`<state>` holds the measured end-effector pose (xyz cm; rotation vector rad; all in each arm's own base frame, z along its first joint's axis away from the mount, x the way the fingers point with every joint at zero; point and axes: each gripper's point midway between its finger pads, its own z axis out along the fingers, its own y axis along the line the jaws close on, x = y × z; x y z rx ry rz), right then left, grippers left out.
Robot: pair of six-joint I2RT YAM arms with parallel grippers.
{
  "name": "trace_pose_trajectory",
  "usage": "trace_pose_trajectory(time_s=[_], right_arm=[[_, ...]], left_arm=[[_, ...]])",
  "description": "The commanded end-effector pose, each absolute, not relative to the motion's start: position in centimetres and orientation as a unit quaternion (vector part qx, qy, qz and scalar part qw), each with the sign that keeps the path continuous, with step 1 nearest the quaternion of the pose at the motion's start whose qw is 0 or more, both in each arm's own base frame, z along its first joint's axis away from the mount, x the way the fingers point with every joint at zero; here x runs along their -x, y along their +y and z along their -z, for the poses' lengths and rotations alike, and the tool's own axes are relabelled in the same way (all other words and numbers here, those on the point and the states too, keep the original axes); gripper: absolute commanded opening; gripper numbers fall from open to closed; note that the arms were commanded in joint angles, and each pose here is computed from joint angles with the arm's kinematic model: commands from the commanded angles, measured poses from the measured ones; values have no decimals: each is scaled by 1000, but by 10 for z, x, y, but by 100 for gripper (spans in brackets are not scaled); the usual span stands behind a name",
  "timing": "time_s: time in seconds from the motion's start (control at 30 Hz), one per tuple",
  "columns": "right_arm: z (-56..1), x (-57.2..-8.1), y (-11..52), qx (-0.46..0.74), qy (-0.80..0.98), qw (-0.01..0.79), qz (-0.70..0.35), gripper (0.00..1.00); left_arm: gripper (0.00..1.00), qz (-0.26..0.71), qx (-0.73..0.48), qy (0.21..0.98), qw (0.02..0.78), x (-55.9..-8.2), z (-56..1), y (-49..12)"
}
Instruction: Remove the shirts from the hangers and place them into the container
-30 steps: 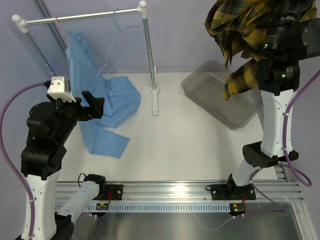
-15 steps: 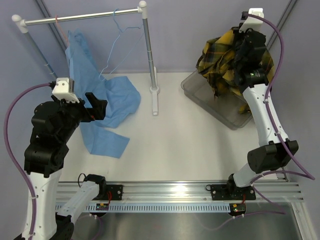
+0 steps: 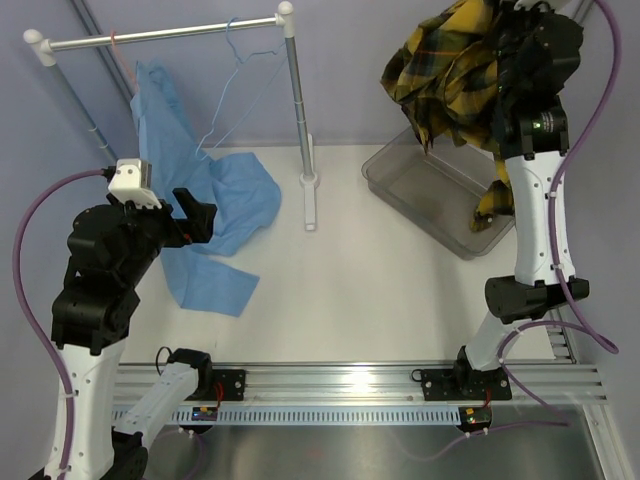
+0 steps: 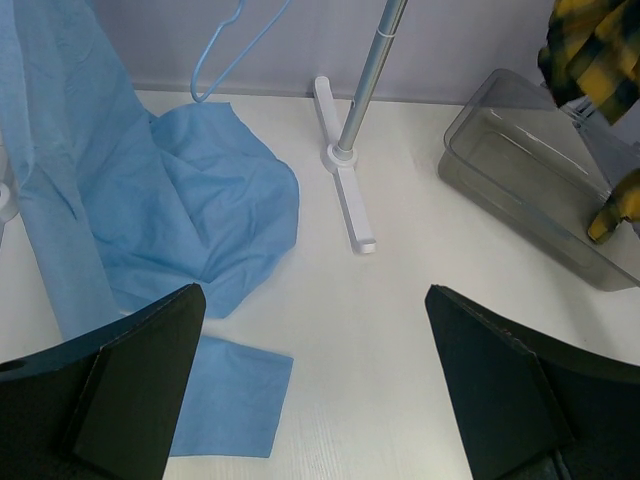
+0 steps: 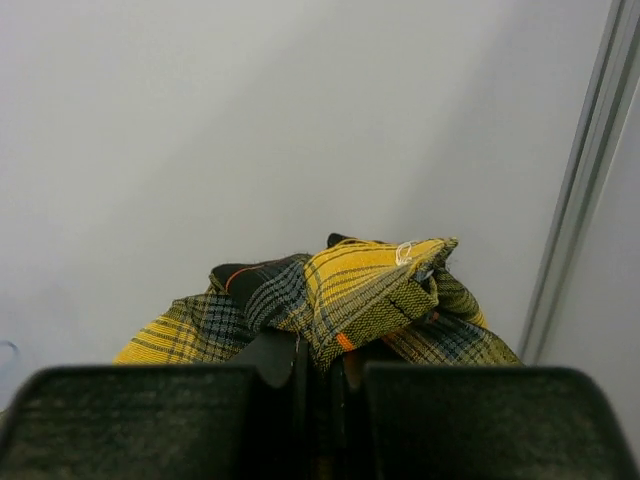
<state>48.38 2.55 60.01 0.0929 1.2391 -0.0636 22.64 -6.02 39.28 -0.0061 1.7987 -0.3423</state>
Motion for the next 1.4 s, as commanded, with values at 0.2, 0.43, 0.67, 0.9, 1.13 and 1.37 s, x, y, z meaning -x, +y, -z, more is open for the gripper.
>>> trace_pose_trajectory(time_s=[0.2, 0.43, 0.67, 0.9, 1.13, 1.37], right_arm=[[-633, -479, 47, -59, 527, 845, -67, 0], [-563, -485, 8, -121, 576, 809, 6, 0], [-472, -486, -52, -203, 631, 747, 61, 0], [-432, -471, -89, -220, 660, 712, 92, 0], [-422, -450, -76, -169, 652, 736, 65, 0], [-395, -462, -67, -145, 697, 701, 36, 0]], left_arm=[[99, 161, -3, 764, 625, -224, -403, -63], [99, 166, -2, 764, 623, -222, -401, -65], [99, 185, -6, 767, 615, -222, -400, -72], [99, 189, -4, 767, 613, -221, -398, -73], [99, 189, -4, 771, 609, -222, -394, -73], [99, 187, -2, 772, 607, -222, -391, -72]])
